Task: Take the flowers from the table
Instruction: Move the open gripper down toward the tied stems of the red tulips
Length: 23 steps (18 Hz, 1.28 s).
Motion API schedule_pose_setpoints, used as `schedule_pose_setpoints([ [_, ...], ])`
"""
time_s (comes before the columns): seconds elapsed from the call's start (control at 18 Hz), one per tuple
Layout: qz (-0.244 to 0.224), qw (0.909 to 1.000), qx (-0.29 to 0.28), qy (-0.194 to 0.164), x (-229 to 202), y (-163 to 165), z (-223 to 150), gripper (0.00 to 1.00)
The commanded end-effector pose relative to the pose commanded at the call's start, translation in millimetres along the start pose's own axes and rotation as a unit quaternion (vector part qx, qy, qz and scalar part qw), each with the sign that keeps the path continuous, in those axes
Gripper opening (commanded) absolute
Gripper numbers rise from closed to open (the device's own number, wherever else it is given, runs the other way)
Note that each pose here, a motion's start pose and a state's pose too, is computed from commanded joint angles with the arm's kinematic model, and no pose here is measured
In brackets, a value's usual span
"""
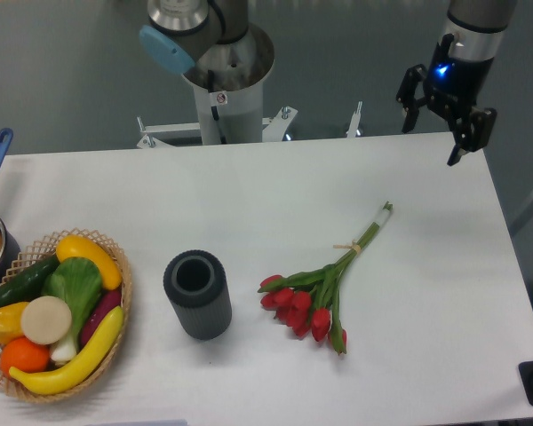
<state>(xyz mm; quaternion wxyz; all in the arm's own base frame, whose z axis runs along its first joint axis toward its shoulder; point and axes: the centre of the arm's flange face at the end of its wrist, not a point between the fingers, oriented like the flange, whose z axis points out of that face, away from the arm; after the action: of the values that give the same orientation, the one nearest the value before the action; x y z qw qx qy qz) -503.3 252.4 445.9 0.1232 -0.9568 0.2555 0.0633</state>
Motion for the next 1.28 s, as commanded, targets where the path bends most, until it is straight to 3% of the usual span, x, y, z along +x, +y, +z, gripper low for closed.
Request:
schedule_pose_setpoints([
  [0.61,-0.005,0.9999,0.011,0.003,3,-1,7,1.0],
  [0.83,-0.067,0.9976,0.012,0.011,5,-3,16,1.0],
  [1.28,-0.091,0.9946,0.019,0.047,-3,-29,61,1.0],
])
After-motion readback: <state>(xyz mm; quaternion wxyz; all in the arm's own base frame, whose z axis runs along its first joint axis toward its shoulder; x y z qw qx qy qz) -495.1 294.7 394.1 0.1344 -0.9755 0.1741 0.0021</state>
